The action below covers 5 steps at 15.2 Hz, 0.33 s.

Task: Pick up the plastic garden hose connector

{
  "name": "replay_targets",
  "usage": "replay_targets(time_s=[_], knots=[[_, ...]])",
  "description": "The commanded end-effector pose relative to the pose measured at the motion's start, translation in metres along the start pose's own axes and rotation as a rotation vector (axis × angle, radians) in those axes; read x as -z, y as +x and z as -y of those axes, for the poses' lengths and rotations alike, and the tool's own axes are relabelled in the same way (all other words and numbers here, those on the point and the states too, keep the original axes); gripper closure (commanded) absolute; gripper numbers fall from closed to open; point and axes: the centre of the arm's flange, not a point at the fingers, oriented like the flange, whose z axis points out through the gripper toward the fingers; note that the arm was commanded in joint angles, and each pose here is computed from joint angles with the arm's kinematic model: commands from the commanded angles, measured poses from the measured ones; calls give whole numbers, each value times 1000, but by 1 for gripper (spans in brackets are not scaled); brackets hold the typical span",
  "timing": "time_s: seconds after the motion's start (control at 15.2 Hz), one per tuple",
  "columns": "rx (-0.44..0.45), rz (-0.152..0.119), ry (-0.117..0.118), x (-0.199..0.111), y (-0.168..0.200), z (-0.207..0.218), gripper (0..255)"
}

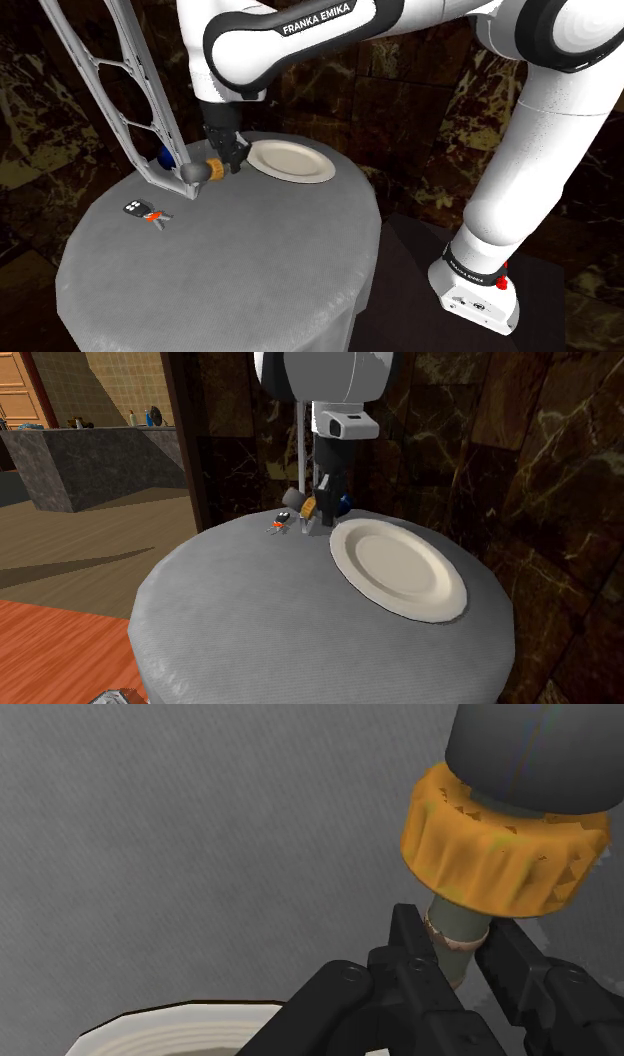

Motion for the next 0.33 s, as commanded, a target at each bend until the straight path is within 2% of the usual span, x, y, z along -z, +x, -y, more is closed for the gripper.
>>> replay_targets(time_s=[0.0, 0.26], knots=[[0, 0, 0, 11, 0, 0, 255], [0, 0, 0, 22, -1, 1, 255]])
